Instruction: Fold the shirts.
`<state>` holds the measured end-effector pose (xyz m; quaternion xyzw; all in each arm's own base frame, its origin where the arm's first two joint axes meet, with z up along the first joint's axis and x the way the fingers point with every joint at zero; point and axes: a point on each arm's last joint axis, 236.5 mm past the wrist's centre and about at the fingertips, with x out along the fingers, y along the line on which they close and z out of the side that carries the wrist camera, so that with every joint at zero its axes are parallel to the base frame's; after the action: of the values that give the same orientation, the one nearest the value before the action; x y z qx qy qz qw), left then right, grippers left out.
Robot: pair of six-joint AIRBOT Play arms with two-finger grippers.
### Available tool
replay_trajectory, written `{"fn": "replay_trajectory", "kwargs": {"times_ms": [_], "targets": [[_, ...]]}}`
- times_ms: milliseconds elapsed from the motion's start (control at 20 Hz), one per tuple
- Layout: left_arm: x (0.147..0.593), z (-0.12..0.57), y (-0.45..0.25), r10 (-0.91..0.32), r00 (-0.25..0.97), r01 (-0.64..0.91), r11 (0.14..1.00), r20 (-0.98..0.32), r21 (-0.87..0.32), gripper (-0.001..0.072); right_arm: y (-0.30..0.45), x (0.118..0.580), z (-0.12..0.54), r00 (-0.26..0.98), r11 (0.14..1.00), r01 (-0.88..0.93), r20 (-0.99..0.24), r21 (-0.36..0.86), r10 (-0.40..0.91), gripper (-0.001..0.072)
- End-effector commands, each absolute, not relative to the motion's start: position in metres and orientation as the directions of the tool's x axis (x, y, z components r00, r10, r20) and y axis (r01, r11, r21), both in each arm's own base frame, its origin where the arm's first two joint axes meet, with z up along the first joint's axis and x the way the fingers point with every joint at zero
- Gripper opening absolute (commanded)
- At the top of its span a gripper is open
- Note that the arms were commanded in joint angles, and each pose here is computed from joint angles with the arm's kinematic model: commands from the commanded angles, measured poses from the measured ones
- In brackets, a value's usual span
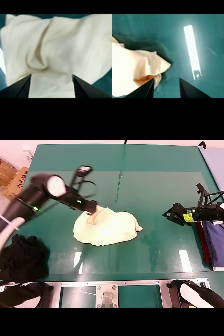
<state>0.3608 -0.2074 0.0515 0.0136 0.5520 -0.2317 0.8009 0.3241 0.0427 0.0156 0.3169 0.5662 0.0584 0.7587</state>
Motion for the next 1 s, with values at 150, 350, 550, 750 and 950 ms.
{"fn": "replay_trajectory", "kwargs": {"times_ms": [150, 350, 550, 750, 950], "targets": [[0.32, -0.012, -0.099, -0.247, 0.039, 0.076, 0.967, -0.968, -0.244, 0.072, 0.061, 0.325, -0.048, 0.18, 0.794, 0.287, -0.844, 0.536, 0.505, 0.0417], [0.283, -0.065, -0.123, -0.357, -0.039, -0.028, 0.934, -0.933, -0.357, 0.072, 0.098, 0.329, -0.088, 0.1, 0.806, 0.251, -0.842, 0.536, 0.529, 0.0416], [0.287, -0.081, -0.155, -0.503, 0.045, -0.086, 0.859, -0.863, -0.505, 0.0711, 0.128, 0.339, -0.107, 0.1, 0.758, 0.258, -0.797, 0.598, 0.595, 0.0415], [0.268, -0.102, -0.157, -0.518, 0.026, -0.118, 0.848, -0.855, -0.517, 0.0664, 0.146, 0.336, -0.105, 0.076, 0.707, 0.276, -0.748, 0.651, 0.66, 0.0413], [0.286, -0.092, -0.164, -0.547, 0.091, -0.039, 0.833, -0.832, -0.552, 0.0025, 0.162, 0.317, -0.099, -0.003, 0.702, 0.235, -0.722, 0.672, 0.692, 0.0079]]}}
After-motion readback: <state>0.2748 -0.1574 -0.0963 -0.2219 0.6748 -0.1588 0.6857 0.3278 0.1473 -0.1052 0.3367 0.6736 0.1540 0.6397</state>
